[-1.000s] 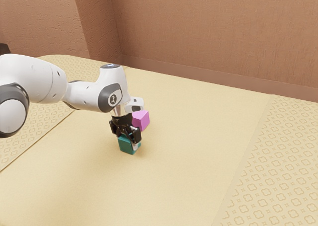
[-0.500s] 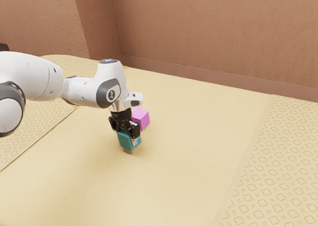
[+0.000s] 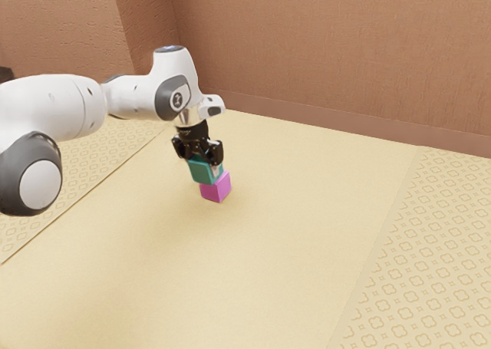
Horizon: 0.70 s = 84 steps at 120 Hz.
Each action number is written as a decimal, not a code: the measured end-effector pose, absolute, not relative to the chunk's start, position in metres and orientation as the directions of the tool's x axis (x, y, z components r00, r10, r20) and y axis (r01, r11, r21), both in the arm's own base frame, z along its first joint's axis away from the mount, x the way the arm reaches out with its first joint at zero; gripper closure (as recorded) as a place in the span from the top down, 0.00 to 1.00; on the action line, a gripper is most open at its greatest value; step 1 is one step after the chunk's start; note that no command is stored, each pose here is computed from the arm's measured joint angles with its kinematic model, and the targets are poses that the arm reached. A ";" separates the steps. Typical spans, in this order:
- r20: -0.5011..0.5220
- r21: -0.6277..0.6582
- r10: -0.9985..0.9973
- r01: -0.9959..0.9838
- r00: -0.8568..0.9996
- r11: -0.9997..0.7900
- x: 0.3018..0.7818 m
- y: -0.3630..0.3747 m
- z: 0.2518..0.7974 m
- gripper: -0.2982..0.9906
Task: Pick up the blue block with one arm, and put the blue block on the pink block with one arm
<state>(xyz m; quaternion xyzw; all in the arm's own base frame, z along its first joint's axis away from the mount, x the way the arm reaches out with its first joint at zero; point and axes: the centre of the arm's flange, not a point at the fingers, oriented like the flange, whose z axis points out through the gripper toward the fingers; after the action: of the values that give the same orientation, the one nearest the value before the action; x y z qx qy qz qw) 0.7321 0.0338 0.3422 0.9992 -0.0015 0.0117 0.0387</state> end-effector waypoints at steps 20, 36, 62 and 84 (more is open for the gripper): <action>-0.016 0.051 0.016 0.016 1.000 -0.999 0.742 0.036 0.335 0.55; -0.028 0.041 0.023 0.025 0.999 -0.999 0.750 0.037 0.334 0.55; -0.033 0.035 0.004 0.005 0.999 -0.999 0.759 0.036 0.331 0.55; -0.026 0.034 -0.018 -0.017 0.999 -0.999 0.766 0.037 0.334 0.55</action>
<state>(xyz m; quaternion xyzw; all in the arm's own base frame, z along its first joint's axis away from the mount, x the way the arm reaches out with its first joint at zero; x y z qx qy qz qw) 0.7663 0.0369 0.3335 0.9997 -0.0088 -0.0133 0.0171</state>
